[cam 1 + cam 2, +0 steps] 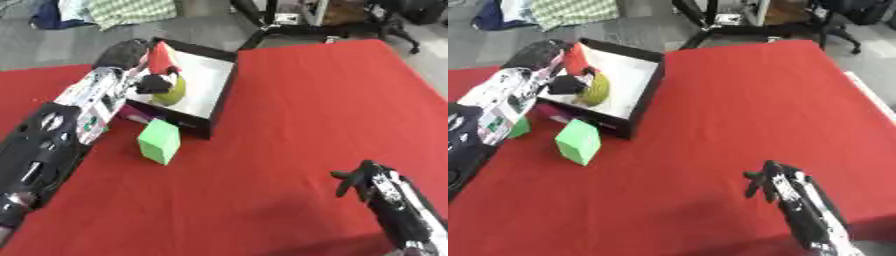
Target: Pick up objects on the table and place them in the box.
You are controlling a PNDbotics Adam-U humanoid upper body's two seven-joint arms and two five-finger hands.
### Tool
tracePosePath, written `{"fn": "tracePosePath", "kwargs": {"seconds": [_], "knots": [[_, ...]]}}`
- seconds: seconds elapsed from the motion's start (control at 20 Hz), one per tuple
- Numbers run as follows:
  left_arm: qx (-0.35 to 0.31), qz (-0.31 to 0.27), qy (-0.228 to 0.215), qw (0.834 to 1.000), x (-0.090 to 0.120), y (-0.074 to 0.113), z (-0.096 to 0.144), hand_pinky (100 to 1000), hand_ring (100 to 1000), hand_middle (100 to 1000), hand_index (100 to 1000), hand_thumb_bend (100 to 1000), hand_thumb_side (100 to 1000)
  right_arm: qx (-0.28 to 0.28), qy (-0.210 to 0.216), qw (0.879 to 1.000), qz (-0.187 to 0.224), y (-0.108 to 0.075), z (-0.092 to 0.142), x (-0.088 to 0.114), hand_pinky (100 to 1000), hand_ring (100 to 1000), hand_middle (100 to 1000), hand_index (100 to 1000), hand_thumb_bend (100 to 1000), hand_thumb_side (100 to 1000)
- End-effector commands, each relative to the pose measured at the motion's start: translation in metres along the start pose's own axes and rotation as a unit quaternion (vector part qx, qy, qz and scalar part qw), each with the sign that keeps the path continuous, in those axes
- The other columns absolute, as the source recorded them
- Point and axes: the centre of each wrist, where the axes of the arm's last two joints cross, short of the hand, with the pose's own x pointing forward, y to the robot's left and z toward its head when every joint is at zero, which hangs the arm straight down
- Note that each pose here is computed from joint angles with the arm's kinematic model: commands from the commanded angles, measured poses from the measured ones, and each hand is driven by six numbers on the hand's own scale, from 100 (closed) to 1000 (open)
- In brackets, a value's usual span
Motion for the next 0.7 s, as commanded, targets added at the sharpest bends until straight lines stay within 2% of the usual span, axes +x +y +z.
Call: {"fn": "tracePosePath", "kwargs": {"seconds": [0.05,0.15,0.2,0.35,0.5,0.7], "knots": [[0.001,0.001,-0.008,1.0,0.0,0.005,-0.002,803,768,842,953,100,661,0.004,-0.011,1.0,0.001,0.0,-0.003,0.005,830,445,207,468,100,701],[-0.017,-0.004,-0.013,1.0,0.0,0.003,-0.003,830,810,886,979,100,604,0.005,-0.011,1.0,0.001,0.0,-0.003,0.005,830,445,208,468,100,700],[-0.026,-0.009,-0.016,1.0,0.0,0.003,-0.003,833,817,896,989,100,557,0.005,-0.011,1.0,0.001,0.0,-0.003,0.005,830,445,207,468,100,701],[-0.02,-0.02,-0.022,0.999,0.001,0.008,-0.001,833,832,902,1000,100,493,0.005,-0.01,1.0,0.0,0.0,-0.003,0.004,830,445,207,469,100,707],[-0.004,-0.031,-0.031,0.999,0.003,0.013,0.001,840,849,912,1000,142,445,0.006,-0.01,1.0,0.0,0.001,-0.003,0.004,830,445,207,469,100,701],[0.003,-0.042,-0.041,0.998,0.005,0.018,0.003,848,861,921,1000,181,451,0.006,-0.01,1.0,0.0,0.0,-0.003,0.004,831,445,207,469,100,702]]}}
